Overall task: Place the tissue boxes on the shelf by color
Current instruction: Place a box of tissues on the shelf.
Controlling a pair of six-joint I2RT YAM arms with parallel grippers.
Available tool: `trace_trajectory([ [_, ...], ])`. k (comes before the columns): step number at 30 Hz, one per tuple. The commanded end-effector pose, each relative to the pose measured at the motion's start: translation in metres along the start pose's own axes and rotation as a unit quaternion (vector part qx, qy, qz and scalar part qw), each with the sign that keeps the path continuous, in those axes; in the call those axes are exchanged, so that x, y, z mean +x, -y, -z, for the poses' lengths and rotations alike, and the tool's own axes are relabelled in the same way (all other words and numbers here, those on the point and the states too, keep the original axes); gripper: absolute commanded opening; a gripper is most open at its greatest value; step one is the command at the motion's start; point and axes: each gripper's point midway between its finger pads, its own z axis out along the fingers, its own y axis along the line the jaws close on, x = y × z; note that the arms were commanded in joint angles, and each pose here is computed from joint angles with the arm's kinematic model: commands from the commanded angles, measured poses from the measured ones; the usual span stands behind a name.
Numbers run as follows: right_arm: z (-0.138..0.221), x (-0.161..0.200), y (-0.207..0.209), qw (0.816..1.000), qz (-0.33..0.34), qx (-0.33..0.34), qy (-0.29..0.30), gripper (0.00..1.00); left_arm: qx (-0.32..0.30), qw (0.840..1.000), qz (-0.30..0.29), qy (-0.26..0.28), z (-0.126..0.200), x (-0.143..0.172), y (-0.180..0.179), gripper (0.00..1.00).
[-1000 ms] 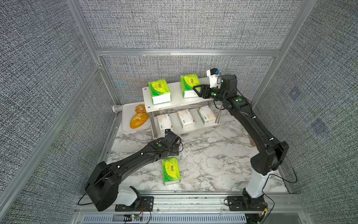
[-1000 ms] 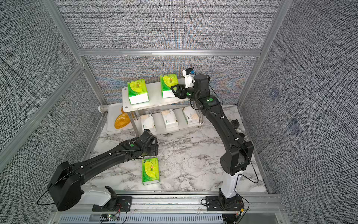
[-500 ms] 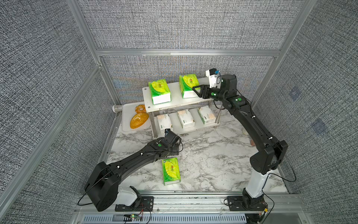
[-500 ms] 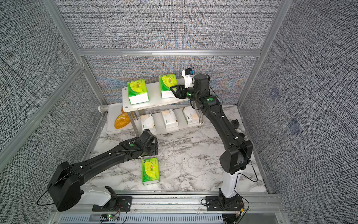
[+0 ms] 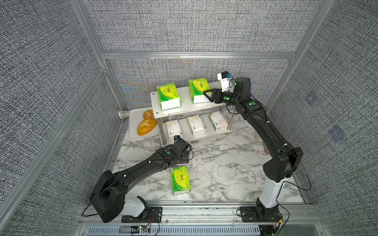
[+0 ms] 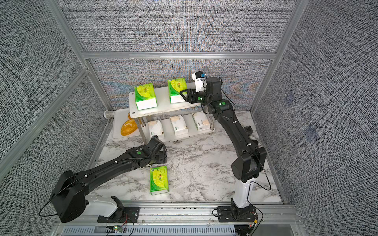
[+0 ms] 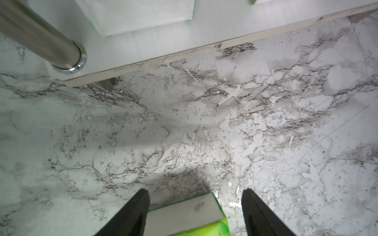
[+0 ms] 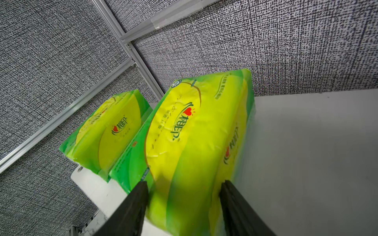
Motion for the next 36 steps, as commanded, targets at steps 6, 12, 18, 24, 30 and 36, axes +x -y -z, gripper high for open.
trace_trajectory([
  [6, -0.007, -0.004, 0.000, 1.000, -0.014, 0.003, 0.005, 0.71, -0.005, 1.000, -0.002, 0.014, 0.006, -0.006, -0.002, 0.76],
  [12, -0.007, -0.011, 0.001, 0.999, -0.024, 0.005, 0.020, 0.77, -0.006, 1.000, -0.002, 0.013, 0.006, -0.005, -0.004, 0.76],
  [18, -0.002, -0.026, -0.003, 0.998, -0.045, 0.002, 0.049, 0.83, -0.004, 1.000, -0.003, 0.013, 0.007, -0.005, -0.004, 0.76],
  [24, -0.012, -0.028, 0.000, 0.997, -0.059, 0.008, 0.050, 0.83, -0.005, 1.000, -0.002, 0.011, 0.005, -0.003, -0.004, 0.76],
  [30, -0.028, -0.018, 0.006, 0.997, -0.063, 0.023, 0.032, 0.81, -0.008, 1.000, -0.004, 0.012, 0.007, -0.003, -0.006, 0.76],
  [36, -0.030, -0.014, 0.008, 0.998, -0.058, 0.027, 0.027, 0.70, -0.010, 1.000, -0.006, 0.013, 0.008, -0.005, -0.006, 0.76],
])
